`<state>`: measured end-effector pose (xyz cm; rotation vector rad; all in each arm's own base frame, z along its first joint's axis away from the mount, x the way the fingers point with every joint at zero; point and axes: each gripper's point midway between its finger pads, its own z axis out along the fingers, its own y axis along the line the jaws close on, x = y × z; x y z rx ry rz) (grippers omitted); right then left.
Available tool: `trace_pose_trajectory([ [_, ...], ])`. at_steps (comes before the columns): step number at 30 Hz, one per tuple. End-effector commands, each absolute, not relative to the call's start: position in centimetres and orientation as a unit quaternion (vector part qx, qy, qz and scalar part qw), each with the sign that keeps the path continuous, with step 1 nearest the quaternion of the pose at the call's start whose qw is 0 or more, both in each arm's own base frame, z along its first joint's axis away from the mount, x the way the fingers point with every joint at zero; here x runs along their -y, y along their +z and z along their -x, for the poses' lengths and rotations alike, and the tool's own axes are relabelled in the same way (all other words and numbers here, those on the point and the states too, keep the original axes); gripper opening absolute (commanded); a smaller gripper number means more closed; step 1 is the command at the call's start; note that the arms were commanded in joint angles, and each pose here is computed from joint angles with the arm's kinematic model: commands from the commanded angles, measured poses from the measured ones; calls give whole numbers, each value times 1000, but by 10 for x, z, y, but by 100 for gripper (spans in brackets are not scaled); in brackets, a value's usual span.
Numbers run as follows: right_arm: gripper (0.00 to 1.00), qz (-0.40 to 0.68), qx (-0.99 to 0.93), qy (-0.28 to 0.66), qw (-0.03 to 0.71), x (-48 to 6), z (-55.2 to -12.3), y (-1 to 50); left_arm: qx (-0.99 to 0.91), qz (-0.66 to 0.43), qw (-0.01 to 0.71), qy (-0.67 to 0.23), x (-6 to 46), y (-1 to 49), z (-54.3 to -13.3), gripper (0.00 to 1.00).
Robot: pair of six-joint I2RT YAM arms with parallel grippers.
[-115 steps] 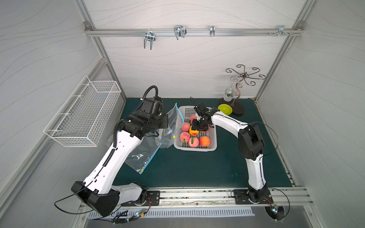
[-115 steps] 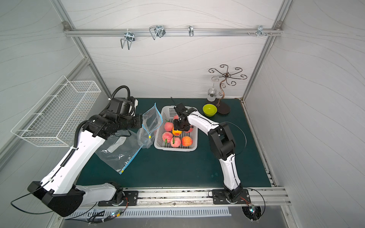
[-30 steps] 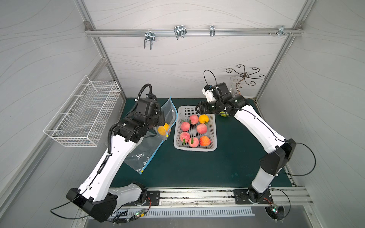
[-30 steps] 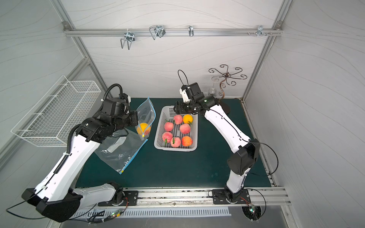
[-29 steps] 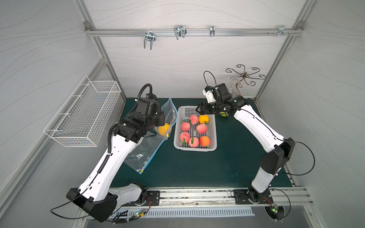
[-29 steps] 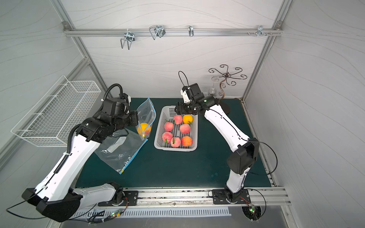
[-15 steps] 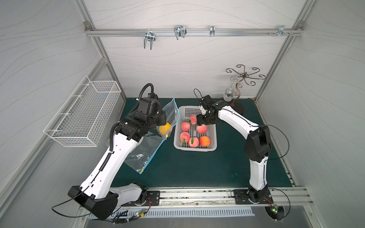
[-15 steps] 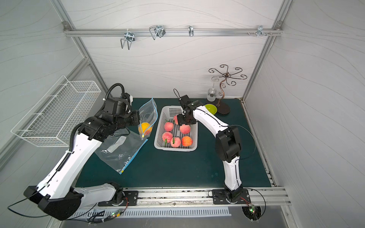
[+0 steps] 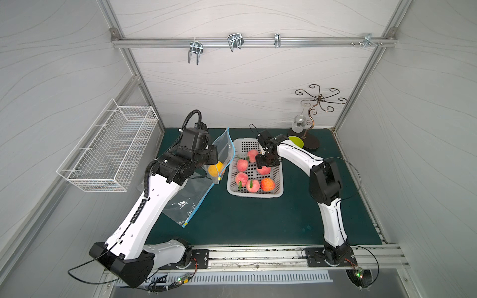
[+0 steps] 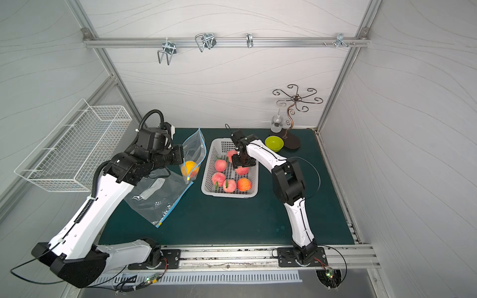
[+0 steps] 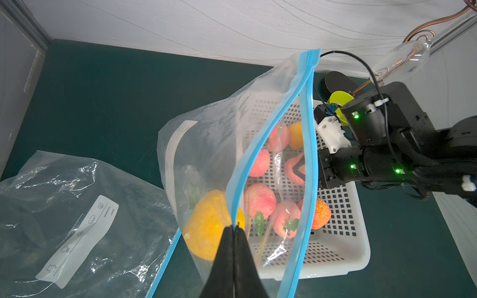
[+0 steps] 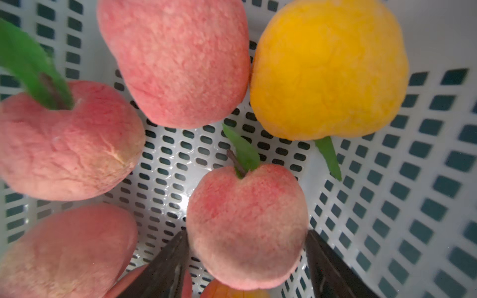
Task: Place the peach in a zip-top bag and seal the zipper
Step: Pick up the peach from the basket, then place the peach in the zipper food storage bag.
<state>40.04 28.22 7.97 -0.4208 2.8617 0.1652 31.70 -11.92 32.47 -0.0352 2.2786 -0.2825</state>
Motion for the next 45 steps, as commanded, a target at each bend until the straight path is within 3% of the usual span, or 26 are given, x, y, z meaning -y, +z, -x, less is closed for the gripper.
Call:
trace_pose_trajectory([
  [1,72,135,-985,34,103,-276,-401,61,-898,15,421,-126,125,330,-322,0],
  [7,62,130,-983,66,114,-284,-400,78,-900,16,417,-126,124,327,-320,0],
  [23,58,150,-850,449,229,-324,-363,301,-900,18,416,-133,126,327,-320,0],
  [29,57,202,-773,558,224,-349,-332,366,-900,17,413,-138,129,326,-321,0],
  [37,58,272,-719,603,212,-388,-290,403,-899,15,411,-147,132,327,-321,0],
  [45,57,272,-756,560,203,-418,-292,375,-898,15,413,-151,133,331,-321,0],
])
